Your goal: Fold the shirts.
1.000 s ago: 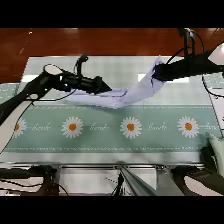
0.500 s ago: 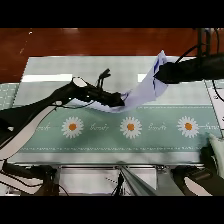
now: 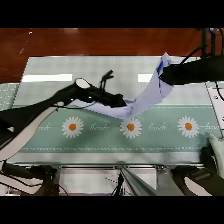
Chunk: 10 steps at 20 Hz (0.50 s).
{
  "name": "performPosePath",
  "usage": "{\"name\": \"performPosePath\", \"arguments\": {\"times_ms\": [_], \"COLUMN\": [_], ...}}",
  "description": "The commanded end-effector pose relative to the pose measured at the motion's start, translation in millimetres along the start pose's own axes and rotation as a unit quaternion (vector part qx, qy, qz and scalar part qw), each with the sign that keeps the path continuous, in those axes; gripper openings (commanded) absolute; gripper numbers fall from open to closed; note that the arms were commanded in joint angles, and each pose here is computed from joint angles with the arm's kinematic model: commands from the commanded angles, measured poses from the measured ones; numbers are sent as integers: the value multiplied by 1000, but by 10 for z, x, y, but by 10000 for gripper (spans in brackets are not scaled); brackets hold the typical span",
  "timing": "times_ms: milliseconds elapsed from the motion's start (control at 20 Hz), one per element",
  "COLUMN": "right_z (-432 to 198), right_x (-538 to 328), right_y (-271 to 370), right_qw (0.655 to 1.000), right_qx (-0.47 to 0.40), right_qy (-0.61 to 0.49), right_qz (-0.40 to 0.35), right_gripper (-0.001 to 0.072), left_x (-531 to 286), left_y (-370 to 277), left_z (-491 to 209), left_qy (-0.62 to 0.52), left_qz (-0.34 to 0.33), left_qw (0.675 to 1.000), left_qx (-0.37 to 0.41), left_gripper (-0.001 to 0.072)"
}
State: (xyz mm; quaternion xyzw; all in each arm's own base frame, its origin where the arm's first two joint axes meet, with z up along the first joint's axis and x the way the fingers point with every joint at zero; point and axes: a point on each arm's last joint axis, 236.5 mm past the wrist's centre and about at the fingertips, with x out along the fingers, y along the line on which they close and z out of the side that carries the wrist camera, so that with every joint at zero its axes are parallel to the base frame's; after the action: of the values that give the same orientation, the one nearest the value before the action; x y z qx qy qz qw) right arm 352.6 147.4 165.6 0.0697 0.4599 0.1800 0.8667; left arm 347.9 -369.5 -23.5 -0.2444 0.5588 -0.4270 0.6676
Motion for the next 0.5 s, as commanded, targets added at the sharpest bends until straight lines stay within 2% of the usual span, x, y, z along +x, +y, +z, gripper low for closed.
{"name": "performPosePath", "arguments": {"times_ms": [0, 100, 300, 450], "right_z": [50, -33, -198, -202], "right_x": [262, 602, 1217, 1618], "right_y": [80, 299, 773, 1191], "right_qw": [1000, 999, 995, 993], "right_qx": [-22, -43, -75, -75], "right_qy": [2, 25, 46, 20], "right_qz": [0, 16, 49, 89], "right_gripper": [21, 20, 21, 21], "left_x": [-860, -1618, -3039, -3659], "left_y": [280, 473, 461, 260], "left_z": [423, 654, 783, 621], "left_qy": [-63, -121, -242, -289], "left_qz": [45, 87, 126, 148], "left_qw": [997, 989, 962, 945], "left_qx": [26, 22, 18, 32], "left_gripper": [22, 22, 22, 22]}}
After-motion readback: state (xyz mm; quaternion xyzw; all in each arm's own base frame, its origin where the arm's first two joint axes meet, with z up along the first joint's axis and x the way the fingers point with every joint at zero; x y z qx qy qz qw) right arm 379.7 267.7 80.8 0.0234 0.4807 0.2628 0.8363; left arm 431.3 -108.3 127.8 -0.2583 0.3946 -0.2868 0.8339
